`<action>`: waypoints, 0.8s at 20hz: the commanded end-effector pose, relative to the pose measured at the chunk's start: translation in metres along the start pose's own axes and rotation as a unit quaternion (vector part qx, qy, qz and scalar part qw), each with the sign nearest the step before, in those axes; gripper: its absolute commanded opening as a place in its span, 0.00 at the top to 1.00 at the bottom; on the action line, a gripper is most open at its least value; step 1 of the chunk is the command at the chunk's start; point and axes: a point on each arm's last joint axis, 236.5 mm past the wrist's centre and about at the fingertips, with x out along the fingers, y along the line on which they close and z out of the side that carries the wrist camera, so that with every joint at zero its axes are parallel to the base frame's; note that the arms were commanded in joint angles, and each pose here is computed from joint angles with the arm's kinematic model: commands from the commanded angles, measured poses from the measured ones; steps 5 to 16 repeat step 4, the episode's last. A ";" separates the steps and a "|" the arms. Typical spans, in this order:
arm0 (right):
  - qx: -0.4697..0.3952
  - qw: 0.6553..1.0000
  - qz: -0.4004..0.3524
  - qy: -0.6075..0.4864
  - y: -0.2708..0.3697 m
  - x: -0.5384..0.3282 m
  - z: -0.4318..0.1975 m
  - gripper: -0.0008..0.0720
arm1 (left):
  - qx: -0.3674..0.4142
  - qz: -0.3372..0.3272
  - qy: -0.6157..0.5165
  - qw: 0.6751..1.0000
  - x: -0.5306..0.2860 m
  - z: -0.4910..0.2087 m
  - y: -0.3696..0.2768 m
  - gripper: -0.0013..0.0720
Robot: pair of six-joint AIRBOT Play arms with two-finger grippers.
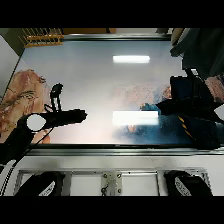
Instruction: Fold the clothes and pants, and hang the long-sleeved shirts on hangers.
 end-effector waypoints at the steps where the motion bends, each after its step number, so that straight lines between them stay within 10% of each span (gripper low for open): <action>1: -0.005 1.000 0.005 0.002 0.004 0.001 0.000 0.97 | 0.000 0.000 0.000 1.000 0.000 0.000 0.000 0.97; 16: -0.005 1.000 0.005 0.002 0.004 0.001 0.000 0.97 | 0.000 0.000 0.000 1.000 0.000 0.000 0.000 0.97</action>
